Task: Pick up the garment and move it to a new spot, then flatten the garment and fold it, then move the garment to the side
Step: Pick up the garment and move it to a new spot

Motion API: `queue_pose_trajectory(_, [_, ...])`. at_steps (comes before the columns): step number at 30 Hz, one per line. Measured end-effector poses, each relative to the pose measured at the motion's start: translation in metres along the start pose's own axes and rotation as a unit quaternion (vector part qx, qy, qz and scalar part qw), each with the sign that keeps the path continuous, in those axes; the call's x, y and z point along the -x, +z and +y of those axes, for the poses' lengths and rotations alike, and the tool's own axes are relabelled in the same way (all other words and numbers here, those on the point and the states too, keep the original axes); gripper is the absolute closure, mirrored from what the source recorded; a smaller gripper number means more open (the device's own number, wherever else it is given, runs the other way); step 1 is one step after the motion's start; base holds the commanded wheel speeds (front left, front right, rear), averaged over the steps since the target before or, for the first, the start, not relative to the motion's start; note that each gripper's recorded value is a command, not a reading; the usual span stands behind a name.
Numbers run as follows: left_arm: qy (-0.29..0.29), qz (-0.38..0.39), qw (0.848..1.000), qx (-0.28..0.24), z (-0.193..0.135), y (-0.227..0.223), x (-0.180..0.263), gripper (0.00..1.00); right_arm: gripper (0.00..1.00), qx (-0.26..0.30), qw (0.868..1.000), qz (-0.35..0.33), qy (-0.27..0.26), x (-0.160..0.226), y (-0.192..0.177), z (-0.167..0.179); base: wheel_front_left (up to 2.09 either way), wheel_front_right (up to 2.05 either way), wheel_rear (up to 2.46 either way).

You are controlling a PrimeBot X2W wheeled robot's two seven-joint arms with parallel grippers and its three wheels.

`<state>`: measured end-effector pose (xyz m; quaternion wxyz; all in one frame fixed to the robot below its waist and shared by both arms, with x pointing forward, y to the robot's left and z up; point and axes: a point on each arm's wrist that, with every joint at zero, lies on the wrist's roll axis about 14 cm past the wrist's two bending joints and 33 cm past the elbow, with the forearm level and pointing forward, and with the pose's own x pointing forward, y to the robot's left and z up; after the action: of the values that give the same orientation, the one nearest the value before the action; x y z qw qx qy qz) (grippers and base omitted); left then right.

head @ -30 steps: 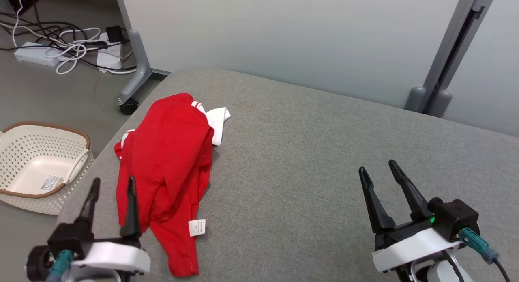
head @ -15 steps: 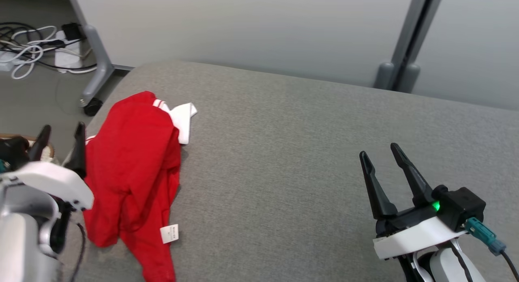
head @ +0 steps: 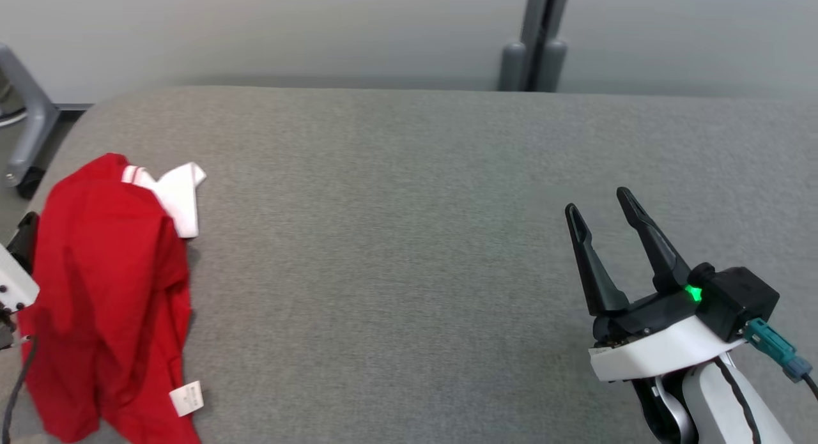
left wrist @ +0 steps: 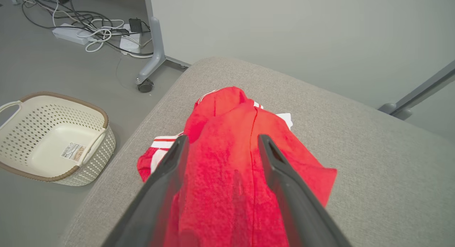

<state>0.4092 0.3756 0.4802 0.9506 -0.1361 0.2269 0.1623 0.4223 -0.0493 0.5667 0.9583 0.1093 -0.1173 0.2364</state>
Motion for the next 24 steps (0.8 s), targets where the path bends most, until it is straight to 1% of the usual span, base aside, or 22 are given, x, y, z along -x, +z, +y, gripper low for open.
queue_pose_trajectory(6, [-0.003,0.068,0.997,0.034,-0.010,-0.025,-0.030,0.00,0.00,0.010,0.999,0.005,-0.032,0.009,-0.001,-0.026,0.00,0.00,0.00])
queue_pose_trajectory(8, [0.005,0.090,0.995,0.033,-0.009,-0.035,-0.038,0.00,0.00,0.013,0.999,0.007,-0.041,0.011,-0.002,-0.033,0.00,0.00,0.00])
queue_pose_trajectory(13, [0.017,0.182,0.983,0.025,-0.009,-0.080,-0.046,0.00,0.00,0.019,0.998,0.013,-0.061,0.018,-0.004,-0.049,0.00,0.00,0.00])
queue_pose_trajectory(16, [0.022,0.217,0.975,0.026,-0.008,-0.097,-0.044,0.01,0.00,0.021,0.997,0.015,-0.067,0.020,-0.004,-0.053,0.00,0.00,0.00])
queue_pose_trajectory(17, [0.021,0.218,0.975,0.028,-0.008,-0.098,-0.044,0.16,0.00,0.021,0.997,0.015,-0.067,0.020,-0.004,-0.053,0.00,0.00,0.00])
queue_pose_trajectory(18, [0.022,0.219,0.975,0.028,-0.007,-0.098,-0.043,0.48,0.00,0.022,0.997,0.014,-0.068,0.020,-0.004,-0.053,0.00,0.00,0.00])
queue_pose_trajectory(19, [0.022,0.218,0.975,0.026,-0.006,-0.098,-0.043,0.98,0.00,0.022,0.997,0.014,-0.068,0.020,-0.004,-0.054,0.00,0.00,0.00])
queue_pose_trajectory(20, [0.022,0.211,0.977,0.025,-0.006,-0.096,-0.044,1.00,0.00,0.021,0.997,0.015,-0.068,0.020,-0.004,-0.053,0.00,0.00,0.00])
queue_pose_trajectory(24, [0.021,0.193,0.981,0.019,-0.004,-0.090,-0.044,1.00,0.00,0.020,0.998,0.014,-0.064,0.018,-0.005,-0.051,0.00,0.00,0.00])
